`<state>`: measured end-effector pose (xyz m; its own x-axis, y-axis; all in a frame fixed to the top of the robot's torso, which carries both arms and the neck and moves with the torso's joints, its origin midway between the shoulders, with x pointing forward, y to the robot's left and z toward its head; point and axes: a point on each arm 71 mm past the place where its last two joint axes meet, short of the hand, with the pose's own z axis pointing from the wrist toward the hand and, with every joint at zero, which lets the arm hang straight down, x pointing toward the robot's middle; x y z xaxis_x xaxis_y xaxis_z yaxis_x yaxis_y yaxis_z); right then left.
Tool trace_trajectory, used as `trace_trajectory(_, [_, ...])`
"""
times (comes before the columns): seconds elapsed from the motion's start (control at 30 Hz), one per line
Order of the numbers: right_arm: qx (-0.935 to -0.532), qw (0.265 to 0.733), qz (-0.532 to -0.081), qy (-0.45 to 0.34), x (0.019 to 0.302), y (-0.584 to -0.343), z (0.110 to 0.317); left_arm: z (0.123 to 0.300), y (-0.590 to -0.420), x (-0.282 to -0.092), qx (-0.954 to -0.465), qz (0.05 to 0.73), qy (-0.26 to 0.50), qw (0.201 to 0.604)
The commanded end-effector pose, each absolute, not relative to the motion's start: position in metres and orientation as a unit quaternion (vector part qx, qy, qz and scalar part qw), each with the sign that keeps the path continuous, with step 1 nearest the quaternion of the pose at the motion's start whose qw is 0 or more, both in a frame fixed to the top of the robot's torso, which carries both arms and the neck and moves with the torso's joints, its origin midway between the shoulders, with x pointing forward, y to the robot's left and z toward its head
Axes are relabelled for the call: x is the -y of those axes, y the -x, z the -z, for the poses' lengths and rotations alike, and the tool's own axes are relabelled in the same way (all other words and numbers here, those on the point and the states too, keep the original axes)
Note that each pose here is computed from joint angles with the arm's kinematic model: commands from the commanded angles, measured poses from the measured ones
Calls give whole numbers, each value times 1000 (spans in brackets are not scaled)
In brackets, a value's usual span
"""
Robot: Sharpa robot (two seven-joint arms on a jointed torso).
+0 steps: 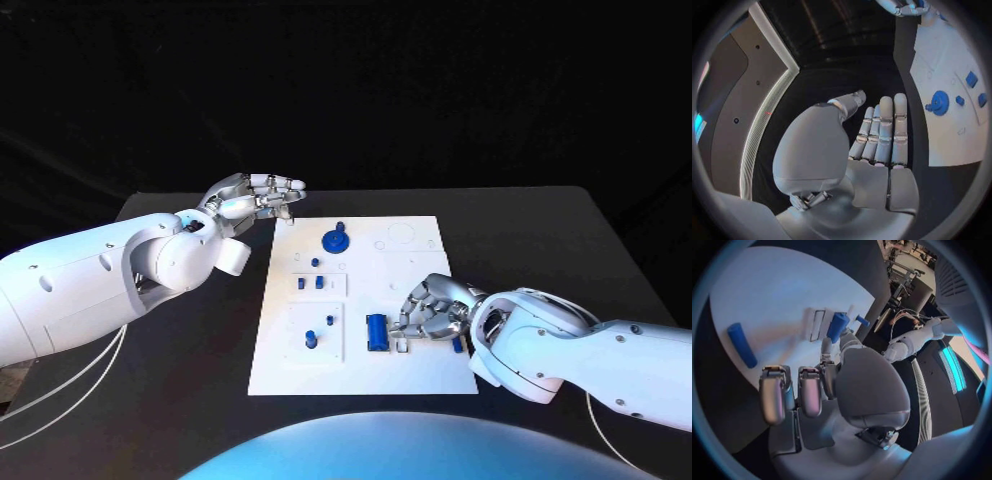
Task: Assemble the parts on the task board
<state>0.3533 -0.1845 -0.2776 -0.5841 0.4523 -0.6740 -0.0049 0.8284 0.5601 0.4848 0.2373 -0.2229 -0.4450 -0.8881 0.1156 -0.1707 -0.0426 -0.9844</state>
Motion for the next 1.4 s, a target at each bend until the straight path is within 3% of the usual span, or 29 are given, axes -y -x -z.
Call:
trace_trajectory(0.03, [-823,471,-282,-146,200,-362,262,222,-484,-235,-618,588,423,304])
trace_trajectory(0.23, [-816,500,-255,-136,235,-368,247,221,-484,-235,-616,589,424,306])
trace_trajectory(0.4, [-821,499,-247,-125,243,-365,247,223,-483,-234,-616,589,424,305])
trace_trajectory(1.03, [-832,469,-281,-96,186,-346,275,228,-480,-233,-618,589,427,299])
trace_trajectory(1.4, [-834,467,-279,-92,172,-345,283,228,-480,-233,-618,589,426,298])
